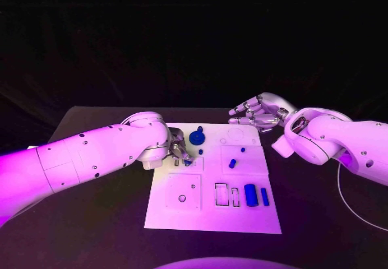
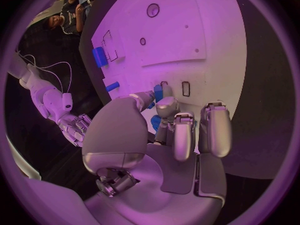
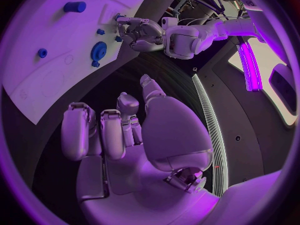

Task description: Assemble the parts on the task board

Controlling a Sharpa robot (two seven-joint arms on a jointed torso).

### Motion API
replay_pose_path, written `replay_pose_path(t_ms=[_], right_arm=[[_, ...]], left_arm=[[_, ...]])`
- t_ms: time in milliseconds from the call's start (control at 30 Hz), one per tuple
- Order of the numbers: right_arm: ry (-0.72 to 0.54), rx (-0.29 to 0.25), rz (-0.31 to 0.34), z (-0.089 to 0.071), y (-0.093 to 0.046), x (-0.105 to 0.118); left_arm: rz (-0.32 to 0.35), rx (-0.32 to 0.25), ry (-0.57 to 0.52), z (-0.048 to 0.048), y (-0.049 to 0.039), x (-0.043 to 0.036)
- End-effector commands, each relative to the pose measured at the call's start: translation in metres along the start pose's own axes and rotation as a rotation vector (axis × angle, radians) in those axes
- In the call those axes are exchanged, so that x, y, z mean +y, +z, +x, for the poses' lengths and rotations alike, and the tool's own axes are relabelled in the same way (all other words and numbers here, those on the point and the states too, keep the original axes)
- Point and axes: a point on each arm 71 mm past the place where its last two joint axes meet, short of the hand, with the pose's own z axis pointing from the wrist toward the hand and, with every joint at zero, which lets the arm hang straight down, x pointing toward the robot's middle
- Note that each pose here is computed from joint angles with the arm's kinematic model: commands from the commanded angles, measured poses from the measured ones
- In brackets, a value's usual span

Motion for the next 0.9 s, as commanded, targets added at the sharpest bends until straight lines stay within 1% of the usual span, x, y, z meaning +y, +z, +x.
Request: replay_pose_path(t_ms=[33, 333, 733, 900], right_arm=[[-0.007, 0.015, -0.013, 0.0021, 0.0002, 0.0012], [-0.007, 0.015, -0.015, 0.0023, 0.0002, 0.0015], [-0.007, 0.017, -0.017, 0.0027, 0.0001, 0.0017], [-0.007, 0.018, -0.018, 0.0028, 0.0002, 0.0018]], left_arm=[[-0.064, 0.011, 0.066, 0.0013, -0.0003, 0.0028], [-0.076, 0.021, 0.081, 0.0021, 0.0000, 0.0035], [-0.096, 0.008, 0.079, 0.0007, 0.0018, 0.0066], [-0.093, 0.006, 0.080, 0.0014, 0.0014, 0.0057]])
